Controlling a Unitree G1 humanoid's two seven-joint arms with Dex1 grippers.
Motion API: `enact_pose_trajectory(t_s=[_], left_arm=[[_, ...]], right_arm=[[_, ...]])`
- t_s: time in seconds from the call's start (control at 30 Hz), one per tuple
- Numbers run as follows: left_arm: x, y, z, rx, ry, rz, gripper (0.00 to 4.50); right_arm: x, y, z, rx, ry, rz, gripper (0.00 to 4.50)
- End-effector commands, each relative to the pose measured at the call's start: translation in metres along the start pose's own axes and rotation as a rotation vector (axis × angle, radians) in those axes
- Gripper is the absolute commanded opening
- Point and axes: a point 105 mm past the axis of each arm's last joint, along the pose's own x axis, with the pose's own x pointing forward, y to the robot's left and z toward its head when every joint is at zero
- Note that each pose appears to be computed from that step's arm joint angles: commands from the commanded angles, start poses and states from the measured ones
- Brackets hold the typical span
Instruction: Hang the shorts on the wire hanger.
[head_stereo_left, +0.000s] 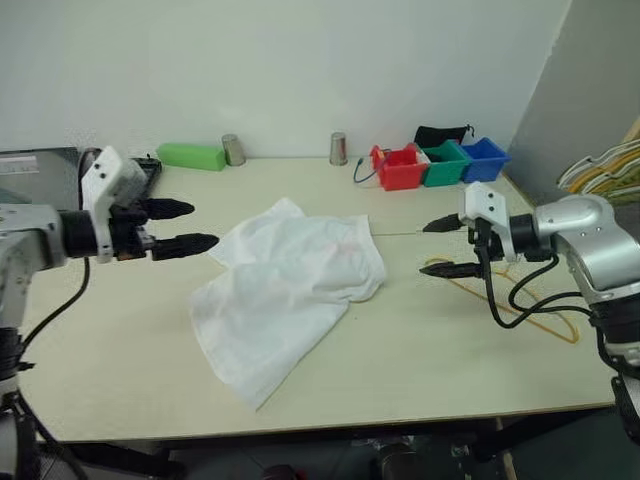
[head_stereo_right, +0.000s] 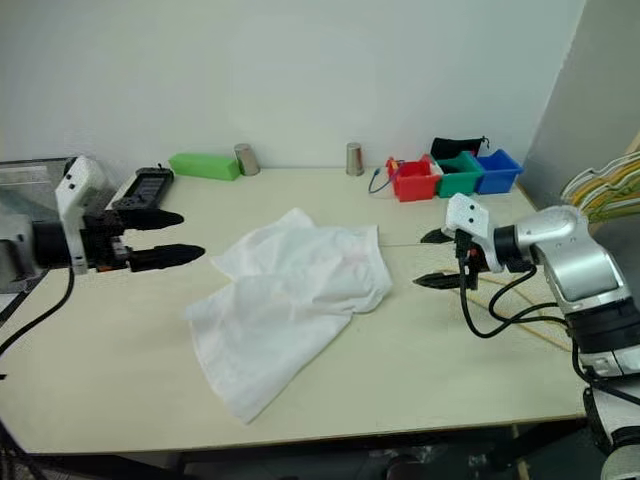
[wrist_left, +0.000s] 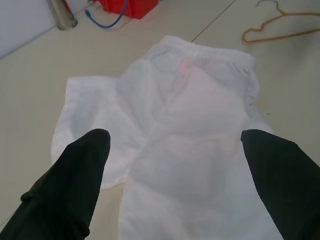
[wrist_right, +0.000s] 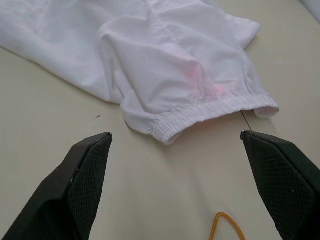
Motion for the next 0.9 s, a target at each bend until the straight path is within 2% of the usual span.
enact_pose_trajectory(t_s=[0.03,0.23,0.33,0.47,0.57,0.67,0.73,0.83,0.9], left_arm=[[-0.006,-0.004,0.013,0.057,-0.038,0.019,4.5],[0.002,-0.011,0.013,0.072,-0.045,0.032,4.5],[0.006,-0.026,0.005,0.026,-0.049,0.0,4.5],[0.024,-0.082,-0.02,-0.015,0.005,-0.165,4.5],[0.026,-0.1,-0.026,-0.014,0.01,-0.193,4.5],[0.024,-0.125,-0.049,0.021,0.094,-0.265,4.5],[0.023,-0.129,-0.056,0.035,0.116,-0.275,4.5],[0.023,-0.129,-0.074,0.03,0.144,-0.258,4.5],[0.023,-0.128,-0.082,0.03,0.152,-0.244,4.5]], right_arm=[[-0.005,-0.006,0.018,-0.068,-0.039,-0.027,4.36],[-0.003,-0.007,0.011,-0.06,-0.02,-0.032,4.36],[-0.002,-0.005,0.003,-0.074,0.006,-0.026,4.36],[0.005,-0.005,-0.007,-0.016,0.022,0.007,4.36],[0.011,-0.008,-0.016,0.057,0.042,0.029,4.36],[0.02,-0.005,-0.032,0.135,0.092,0.093,4.36],[0.023,-0.004,-0.036,0.15,0.098,0.108,4.36],[0.042,-0.008,-0.045,0.331,0.097,0.12,4.36],[0.051,-0.007,-0.051,0.385,0.113,0.126,4.36]])
